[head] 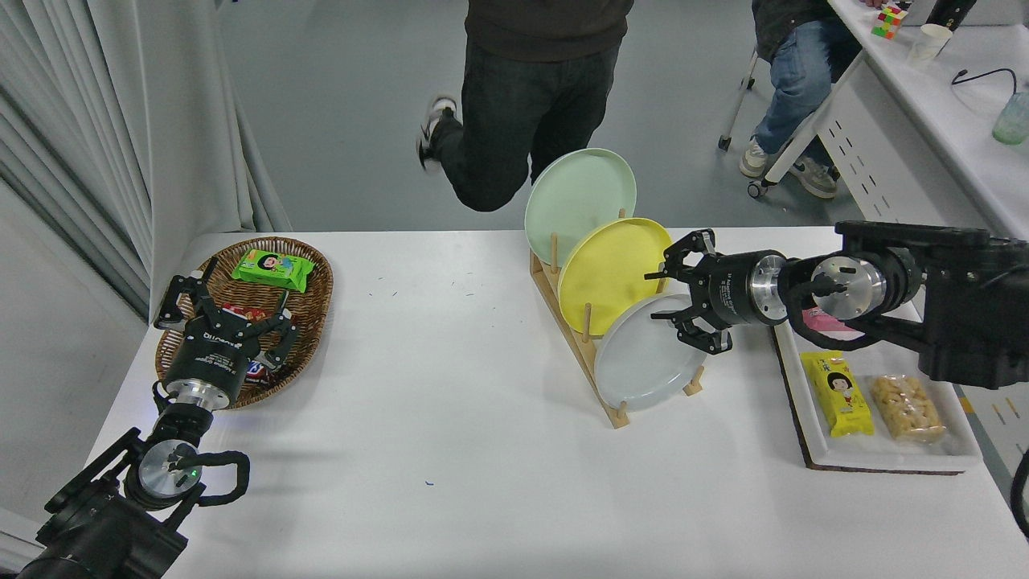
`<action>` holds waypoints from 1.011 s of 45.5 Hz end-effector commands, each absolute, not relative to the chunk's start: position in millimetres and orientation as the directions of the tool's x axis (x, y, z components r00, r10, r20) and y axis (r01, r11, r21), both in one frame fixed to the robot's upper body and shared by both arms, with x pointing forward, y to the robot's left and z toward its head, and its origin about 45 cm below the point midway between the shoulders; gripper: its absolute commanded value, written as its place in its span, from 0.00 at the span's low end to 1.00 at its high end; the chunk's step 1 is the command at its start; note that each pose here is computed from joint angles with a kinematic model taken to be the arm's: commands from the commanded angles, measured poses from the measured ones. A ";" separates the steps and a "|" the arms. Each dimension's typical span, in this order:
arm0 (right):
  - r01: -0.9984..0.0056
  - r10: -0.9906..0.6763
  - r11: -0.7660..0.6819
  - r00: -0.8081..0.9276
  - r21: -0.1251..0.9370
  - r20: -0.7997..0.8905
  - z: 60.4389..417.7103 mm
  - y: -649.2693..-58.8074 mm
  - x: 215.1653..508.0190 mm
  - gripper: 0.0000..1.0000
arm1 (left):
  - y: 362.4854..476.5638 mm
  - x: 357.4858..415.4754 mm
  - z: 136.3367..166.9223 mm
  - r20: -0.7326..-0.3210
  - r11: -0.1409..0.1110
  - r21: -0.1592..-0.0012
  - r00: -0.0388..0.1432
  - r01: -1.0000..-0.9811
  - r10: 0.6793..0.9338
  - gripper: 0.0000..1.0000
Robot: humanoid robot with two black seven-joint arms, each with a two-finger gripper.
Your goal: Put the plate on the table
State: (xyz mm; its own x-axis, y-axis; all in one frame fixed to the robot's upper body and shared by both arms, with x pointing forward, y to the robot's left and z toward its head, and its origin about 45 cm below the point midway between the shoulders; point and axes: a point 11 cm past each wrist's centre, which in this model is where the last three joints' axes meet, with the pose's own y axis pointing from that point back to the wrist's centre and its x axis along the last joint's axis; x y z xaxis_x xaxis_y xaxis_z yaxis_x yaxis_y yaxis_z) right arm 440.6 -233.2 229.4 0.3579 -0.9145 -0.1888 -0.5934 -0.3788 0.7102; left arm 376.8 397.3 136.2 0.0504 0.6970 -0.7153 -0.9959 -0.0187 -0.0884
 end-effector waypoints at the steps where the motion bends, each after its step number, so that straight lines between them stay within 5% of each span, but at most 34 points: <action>1: -0.596 -0.913 -0.387 0.353 0.704 -0.203 234.8 -230.8 441.8 0.40 | 397.2 376.5 135.8 -0.716 -0.018 -0.088 0.051 -0.996 0.696 0.98; 33: -0.561 -0.917 -0.376 0.339 0.737 -0.210 234.1 -233.0 439.1 0.35 | 397.3 376.5 135.6 -0.716 -0.019 -0.087 0.049 -0.996 0.697 0.98; 46: -0.560 -0.917 -0.376 0.341 0.738 -0.209 233.6 -231.9 439.3 0.25 | 397.3 376.5 135.6 -0.715 -0.019 -0.087 0.049 -0.996 0.697 0.98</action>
